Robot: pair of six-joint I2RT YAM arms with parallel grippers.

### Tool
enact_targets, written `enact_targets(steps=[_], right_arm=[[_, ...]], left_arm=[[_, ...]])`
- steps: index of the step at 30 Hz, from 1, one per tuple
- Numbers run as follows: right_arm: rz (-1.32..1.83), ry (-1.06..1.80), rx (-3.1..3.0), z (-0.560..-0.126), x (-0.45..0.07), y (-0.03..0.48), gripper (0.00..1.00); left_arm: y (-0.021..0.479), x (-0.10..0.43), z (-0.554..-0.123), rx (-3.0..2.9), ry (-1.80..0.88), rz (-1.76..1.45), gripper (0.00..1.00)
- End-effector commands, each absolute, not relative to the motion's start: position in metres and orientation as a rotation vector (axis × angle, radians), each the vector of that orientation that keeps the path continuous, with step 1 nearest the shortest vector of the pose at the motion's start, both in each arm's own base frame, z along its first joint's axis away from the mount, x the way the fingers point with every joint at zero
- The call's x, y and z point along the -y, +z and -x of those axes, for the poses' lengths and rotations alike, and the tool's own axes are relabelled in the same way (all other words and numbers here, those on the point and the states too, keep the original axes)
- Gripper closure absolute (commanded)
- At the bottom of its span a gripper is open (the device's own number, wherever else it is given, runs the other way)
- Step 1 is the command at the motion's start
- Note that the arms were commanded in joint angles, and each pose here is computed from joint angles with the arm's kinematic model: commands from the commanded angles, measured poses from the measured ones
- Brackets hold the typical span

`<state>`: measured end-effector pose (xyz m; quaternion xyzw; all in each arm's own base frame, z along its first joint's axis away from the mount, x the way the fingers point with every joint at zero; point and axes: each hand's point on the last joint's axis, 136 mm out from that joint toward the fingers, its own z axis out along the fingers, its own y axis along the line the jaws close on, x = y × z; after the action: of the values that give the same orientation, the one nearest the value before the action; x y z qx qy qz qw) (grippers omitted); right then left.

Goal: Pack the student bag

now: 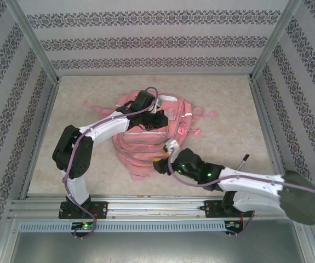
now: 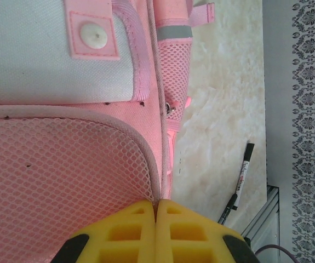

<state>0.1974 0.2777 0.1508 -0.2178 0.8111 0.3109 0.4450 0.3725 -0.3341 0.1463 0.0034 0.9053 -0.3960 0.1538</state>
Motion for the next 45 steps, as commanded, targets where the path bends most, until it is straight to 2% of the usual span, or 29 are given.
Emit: enact_targets(steps=[1,2,6,14,18,23,26,27,29,31,33,35,38,43,45], right_arm=[[0.068,0.820,-2.231,-0.211,-0.228,0.133,0.43],[-0.061,0.916,-2.254,-0.215,-0.223,0.138,0.47],[-0.367,1.147,-2.245,-0.231,-0.221,0.154,0.48],[-0.267,1.113,-2.364,-0.263,-0.263,0.159,0.43],[-0.293,1.077,-2.401,-0.278,-0.278,0.150,0.45],[-0.298,0.999,-2.439,-0.286,-0.283,0.134,0.67],[-0.327,0.967,-2.456,-0.286,-0.282,0.126,0.68],[-0.334,0.964,-2.456,-0.286,-0.282,0.125,0.71],[-0.341,0.966,-2.454,-0.287,-0.284,0.125,0.91],[-0.350,0.975,-2.443,-0.289,-0.285,0.130,1.00],[-0.378,1.000,-2.430,-0.290,-0.286,0.136,1.00],[-0.422,1.052,-2.418,-0.292,-0.287,0.144,1.00],[-0.478,1.122,-2.406,-0.294,-0.289,0.155,1.00],[-0.536,1.240,-2.418,-0.297,-0.292,0.168,1.00],[-0.556,1.291,-2.425,-0.298,-0.292,0.172,1.00]], left_arm=[[0.189,0.350,-0.386,-2.446,-1.234,-0.078,1.00],[0.189,0.351,-0.385,-2.447,-1.240,-0.084,1.00],[0.190,0.350,-0.383,-2.451,-1.242,-0.091,1.00],[0.192,0.349,-0.379,-2.459,-1.250,-0.090,1.00],[0.191,0.347,-0.376,-2.469,-1.241,-0.096,1.00],[0.194,0.343,-0.375,-2.467,-1.235,-0.097,1.00],[0.201,0.335,-0.376,-2.454,-1.227,-0.105,1.00],[0.203,0.331,-0.377,-2.450,-1.220,-0.106,1.00],[0.211,0.323,-0.378,-2.433,-1.219,-0.109,1.00],[0.220,0.319,-0.377,-2.411,-1.241,-0.126,1.00],[0.238,0.309,-0.375,-2.365,-1.225,-0.178,0.85],[0.261,0.290,-0.362,-2.296,-1.085,-0.315,0.72],[0.273,0.263,-0.334,-2.240,-0.949,-0.426,0.66],[0.218,0.246,-0.270,-2.321,-0.995,-0.566,0.69],[0.199,0.244,-0.257,-2.333,-0.998,-0.596,0.69]])
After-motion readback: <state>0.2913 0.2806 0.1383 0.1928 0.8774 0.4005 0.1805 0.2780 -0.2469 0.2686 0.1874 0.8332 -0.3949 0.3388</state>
